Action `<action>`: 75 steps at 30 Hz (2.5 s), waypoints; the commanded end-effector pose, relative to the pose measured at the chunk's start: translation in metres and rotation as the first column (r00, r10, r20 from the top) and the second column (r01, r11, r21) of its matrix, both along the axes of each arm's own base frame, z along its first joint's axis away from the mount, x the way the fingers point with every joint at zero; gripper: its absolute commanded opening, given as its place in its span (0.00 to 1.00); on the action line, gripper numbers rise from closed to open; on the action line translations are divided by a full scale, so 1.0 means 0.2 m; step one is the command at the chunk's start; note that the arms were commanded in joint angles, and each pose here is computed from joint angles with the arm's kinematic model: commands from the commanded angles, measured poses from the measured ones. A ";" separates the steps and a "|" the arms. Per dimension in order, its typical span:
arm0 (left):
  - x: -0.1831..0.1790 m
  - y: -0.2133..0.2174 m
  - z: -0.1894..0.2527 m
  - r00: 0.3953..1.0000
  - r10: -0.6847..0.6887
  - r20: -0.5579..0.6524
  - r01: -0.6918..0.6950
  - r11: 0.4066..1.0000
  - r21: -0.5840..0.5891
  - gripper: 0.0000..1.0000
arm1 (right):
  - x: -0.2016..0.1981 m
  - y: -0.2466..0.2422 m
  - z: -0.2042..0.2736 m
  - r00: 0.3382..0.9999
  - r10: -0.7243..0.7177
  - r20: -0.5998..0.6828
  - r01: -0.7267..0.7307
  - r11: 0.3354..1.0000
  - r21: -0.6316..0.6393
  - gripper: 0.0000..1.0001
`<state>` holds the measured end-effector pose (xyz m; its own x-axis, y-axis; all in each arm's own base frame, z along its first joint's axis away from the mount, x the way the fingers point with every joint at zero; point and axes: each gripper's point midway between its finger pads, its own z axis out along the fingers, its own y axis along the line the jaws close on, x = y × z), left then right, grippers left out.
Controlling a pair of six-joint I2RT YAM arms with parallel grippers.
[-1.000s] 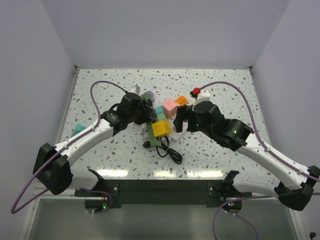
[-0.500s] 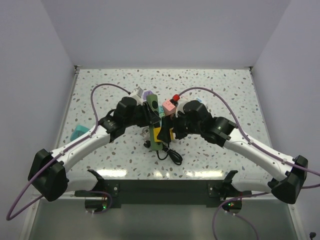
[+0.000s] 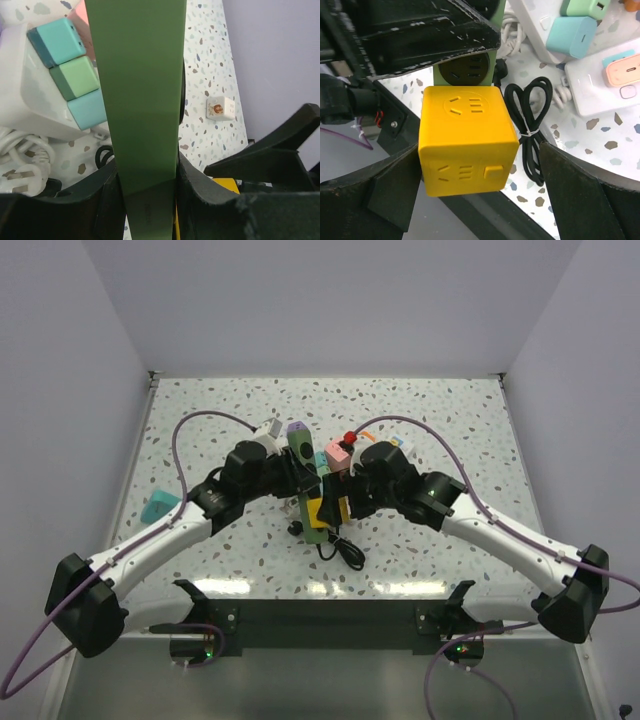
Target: Pull the plug off the socket
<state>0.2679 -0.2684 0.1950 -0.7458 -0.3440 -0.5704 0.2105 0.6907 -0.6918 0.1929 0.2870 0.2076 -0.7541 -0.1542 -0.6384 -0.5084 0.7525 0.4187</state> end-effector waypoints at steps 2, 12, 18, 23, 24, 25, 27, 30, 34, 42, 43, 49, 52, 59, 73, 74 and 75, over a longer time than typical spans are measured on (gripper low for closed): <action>0.01 -0.09 0.38 0.987 -0.024 0.162 0.055 0.980 -0.190 0.00 | 0.03 -0.04 0.02 0.999 -0.027 0.025 0.027 0.999 -0.029 0.98; -0.01 -0.18 0.39 0.983 -0.070 0.172 0.109 0.967 -0.229 0.00 | -0.01 0.19 -0.04 0.993 0.075 -0.089 -0.066 0.992 0.106 0.55; 0.06 -0.05 0.20 0.995 0.014 0.103 -0.014 1.000 -0.010 0.00 | 0.00 0.07 0.03 0.999 0.031 -0.024 -0.030 0.998 0.047 0.00; 0.12 0.18 -0.04 0.992 0.122 0.037 -0.127 0.975 0.181 0.00 | -0.07 -0.06 0.14 0.999 0.044 0.004 -0.044 0.999 0.025 0.00; 0.12 0.23 -0.08 0.991 0.135 0.017 -0.136 0.970 0.200 0.00 | -0.09 -0.09 0.15 0.999 0.055 0.001 -0.055 0.998 0.013 0.00; 0.13 0.27 -0.11 0.989 0.150 0.003 -0.147 0.967 0.208 0.00 | -0.10 -0.10 0.15 0.998 0.061 0.001 -0.061 0.998 0.010 0.00; 0.14 0.39 -0.19 0.982 0.191 -0.013 -0.182 0.952 0.245 0.00 | -0.15 -0.14 0.16 0.996 0.092 -0.014 -0.092 0.996 0.001 0.00; 0.15 0.47 -0.20 0.979 0.202 0.005 -0.194 0.933 0.303 0.00 | -0.19 -0.19 0.15 0.994 0.111 -0.023 -0.111 0.994 -0.023 0.00; 0.13 0.48 -0.21 0.987 0.162 0.000 -0.152 0.925 0.348 0.00 | -0.24 -0.18 0.16 0.981 0.190 -0.049 -0.191 0.981 -0.017 0.00; 0.11 0.60 -0.07 0.979 0.193 0.064 -0.202 0.881 0.429 0.00 | -0.16 -0.27 0.26 0.989 0.144 0.019 -0.142 0.985 -0.101 0.00; 0.10 0.59 -0.01 0.978 0.191 0.087 -0.210 0.892 0.401 0.00 | -0.12 -0.30 0.24 0.994 0.105 0.026 -0.101 0.985 -0.140 0.00; 0.06 0.54 0.40 0.961 0.204 0.188 -0.241 0.949 0.203 0.00 | 0.20 -0.77 -0.04 0.939 -0.336 0.070 0.320 0.783 -0.533 0.00; 0.02 0.63 0.41 0.957 0.255 0.139 -0.284 0.921 0.266 0.00 | 0.32 -1.03 -0.17 0.827 -0.562 0.029 0.474 0.668 -0.574 0.00; -0.05 1.14 0.27 0.847 0.522 0.106 -0.467 0.631 0.619 0.00 | 0.54 -1.34 -0.43 0.604 -0.795 -0.059 0.613 0.510 -0.603 0.00; 0.08 1.60 -0.26 0.762 0.648 -0.004 -0.358 0.425 0.831 0.00 | 0.55 -1.42 -0.89 0.415 -0.894 -0.168 0.594 0.406 -0.694 0.00; 0.09 1.61 -0.28 0.759 0.651 -0.013 -0.354 0.430 0.830 0.00 | 0.53 -1.45 -0.91 0.382 -0.908 -0.171 0.599 0.385 -0.702 0.00; 0.10 1.63 -0.32 0.755 0.655 -0.032 -0.337 0.429 0.838 0.00 | 0.52 -1.49 -0.92 0.365 -0.918 -0.154 0.601 0.359 -0.714 0.00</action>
